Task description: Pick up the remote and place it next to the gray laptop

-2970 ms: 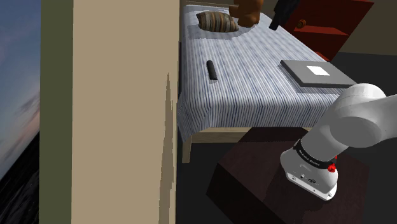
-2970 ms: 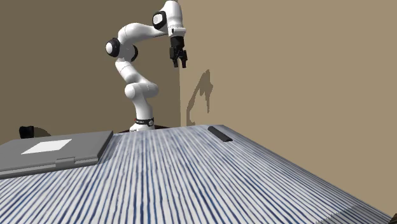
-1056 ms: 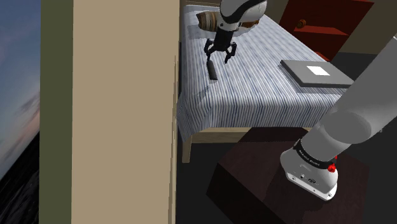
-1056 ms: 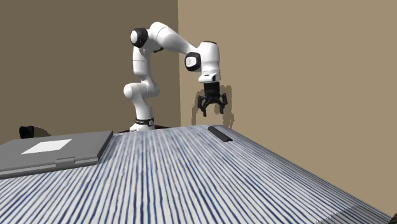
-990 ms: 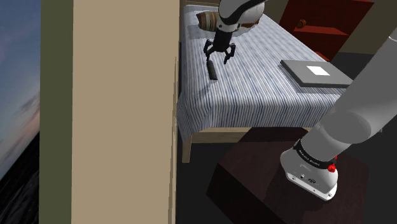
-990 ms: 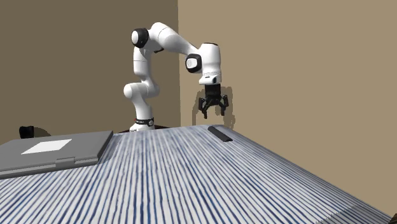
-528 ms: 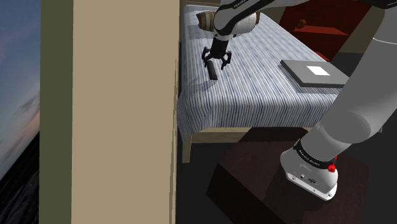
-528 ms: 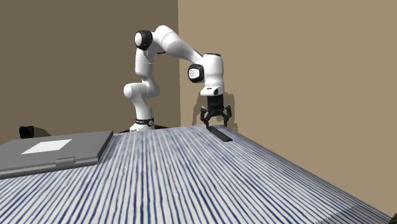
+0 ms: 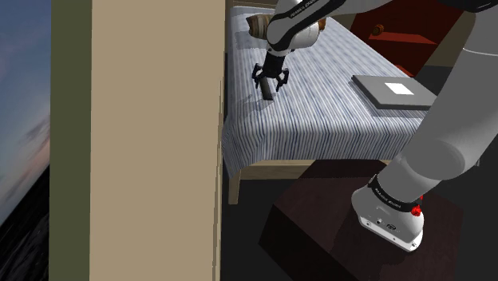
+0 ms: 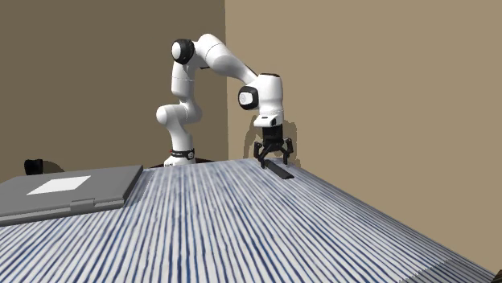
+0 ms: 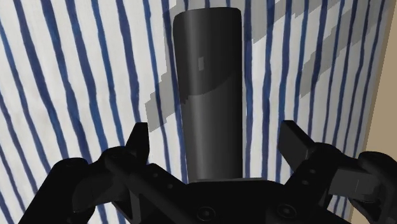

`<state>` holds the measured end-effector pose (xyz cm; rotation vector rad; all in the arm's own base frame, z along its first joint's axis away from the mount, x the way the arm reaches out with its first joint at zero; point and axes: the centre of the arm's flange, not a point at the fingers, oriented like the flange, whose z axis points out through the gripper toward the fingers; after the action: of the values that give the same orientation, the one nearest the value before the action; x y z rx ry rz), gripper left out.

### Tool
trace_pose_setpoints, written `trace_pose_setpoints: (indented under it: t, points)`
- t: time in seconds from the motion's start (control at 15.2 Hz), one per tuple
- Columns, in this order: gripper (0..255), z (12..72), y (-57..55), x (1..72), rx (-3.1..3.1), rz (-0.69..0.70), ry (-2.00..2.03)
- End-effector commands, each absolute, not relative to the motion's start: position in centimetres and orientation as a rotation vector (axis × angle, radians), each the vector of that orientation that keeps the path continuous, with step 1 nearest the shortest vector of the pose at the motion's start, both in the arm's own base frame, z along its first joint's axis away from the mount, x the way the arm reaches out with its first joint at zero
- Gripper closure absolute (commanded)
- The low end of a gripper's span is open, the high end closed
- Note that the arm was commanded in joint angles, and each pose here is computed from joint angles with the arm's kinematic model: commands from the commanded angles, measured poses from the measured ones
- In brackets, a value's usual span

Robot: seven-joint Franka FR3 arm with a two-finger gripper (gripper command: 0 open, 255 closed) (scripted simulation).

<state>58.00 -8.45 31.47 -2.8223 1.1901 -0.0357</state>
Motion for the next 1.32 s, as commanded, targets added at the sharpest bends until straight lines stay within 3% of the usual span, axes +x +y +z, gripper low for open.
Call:
trace_pose_setpoints:
  t: [0.0, 0.07, 0.13, 0.73, 1.25]
  points:
    - [0, 31.5, -8.4, 58.0, -2.822, -0.036, 1.19]
    - [0, 31.5, -8.4, 58.0, -2.822, -0.036, 1.19]
    - [255, 31.5, -8.4, 58.0, -2.822, -0.036, 1.19]
    - [255, 31.5, -8.4, 58.0, -2.822, -0.036, 1.19]
    - [255, 35.7, -8.4, 58.0, -2.822, -0.036, 1.19]
